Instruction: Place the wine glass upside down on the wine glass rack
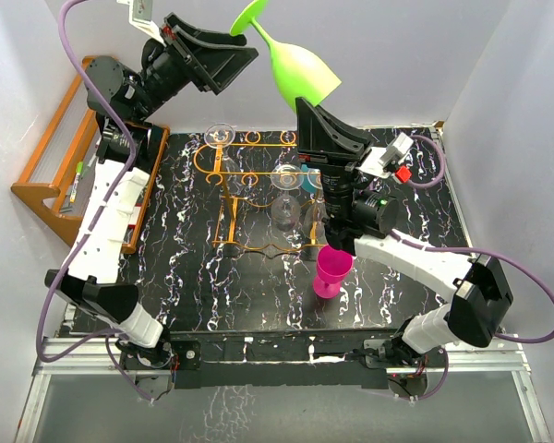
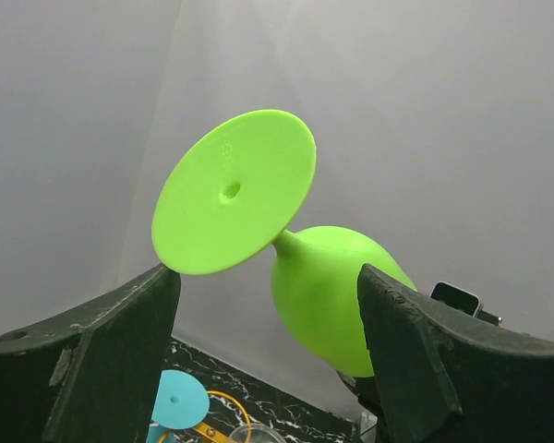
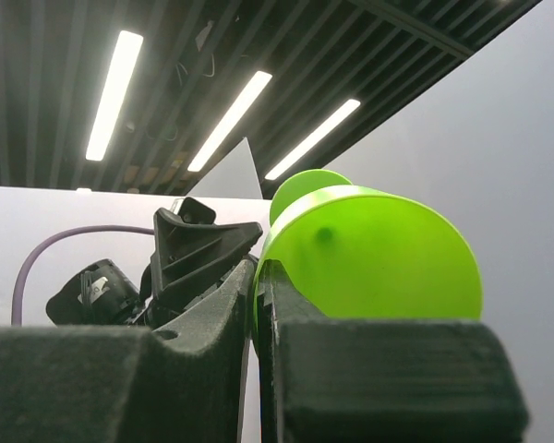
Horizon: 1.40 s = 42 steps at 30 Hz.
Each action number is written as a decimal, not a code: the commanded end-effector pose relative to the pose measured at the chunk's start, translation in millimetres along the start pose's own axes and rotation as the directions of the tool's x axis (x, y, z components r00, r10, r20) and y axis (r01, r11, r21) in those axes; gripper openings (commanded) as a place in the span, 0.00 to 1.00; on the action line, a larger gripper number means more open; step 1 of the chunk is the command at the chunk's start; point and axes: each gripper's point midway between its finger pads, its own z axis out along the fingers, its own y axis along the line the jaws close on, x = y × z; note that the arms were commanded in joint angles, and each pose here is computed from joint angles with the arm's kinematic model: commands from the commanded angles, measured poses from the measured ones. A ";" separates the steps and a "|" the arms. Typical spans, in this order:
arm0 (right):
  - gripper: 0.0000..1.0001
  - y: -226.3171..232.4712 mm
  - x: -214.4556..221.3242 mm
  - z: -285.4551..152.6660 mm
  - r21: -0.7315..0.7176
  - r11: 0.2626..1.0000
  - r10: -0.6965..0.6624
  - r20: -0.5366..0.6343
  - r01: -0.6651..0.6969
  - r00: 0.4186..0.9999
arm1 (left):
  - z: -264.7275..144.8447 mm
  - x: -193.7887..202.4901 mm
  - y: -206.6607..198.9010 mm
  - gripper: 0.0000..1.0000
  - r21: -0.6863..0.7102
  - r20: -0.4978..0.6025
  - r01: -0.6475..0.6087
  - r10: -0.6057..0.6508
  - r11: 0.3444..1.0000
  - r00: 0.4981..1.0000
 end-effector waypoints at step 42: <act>0.08 52.0 -71.4 18.3 -0.236 0.972 0.069 0.320 0.009 0.945 | 46.3 -32.6 -52.0 0.09 0.205 0.131 0.003 -0.030 0.979 0.991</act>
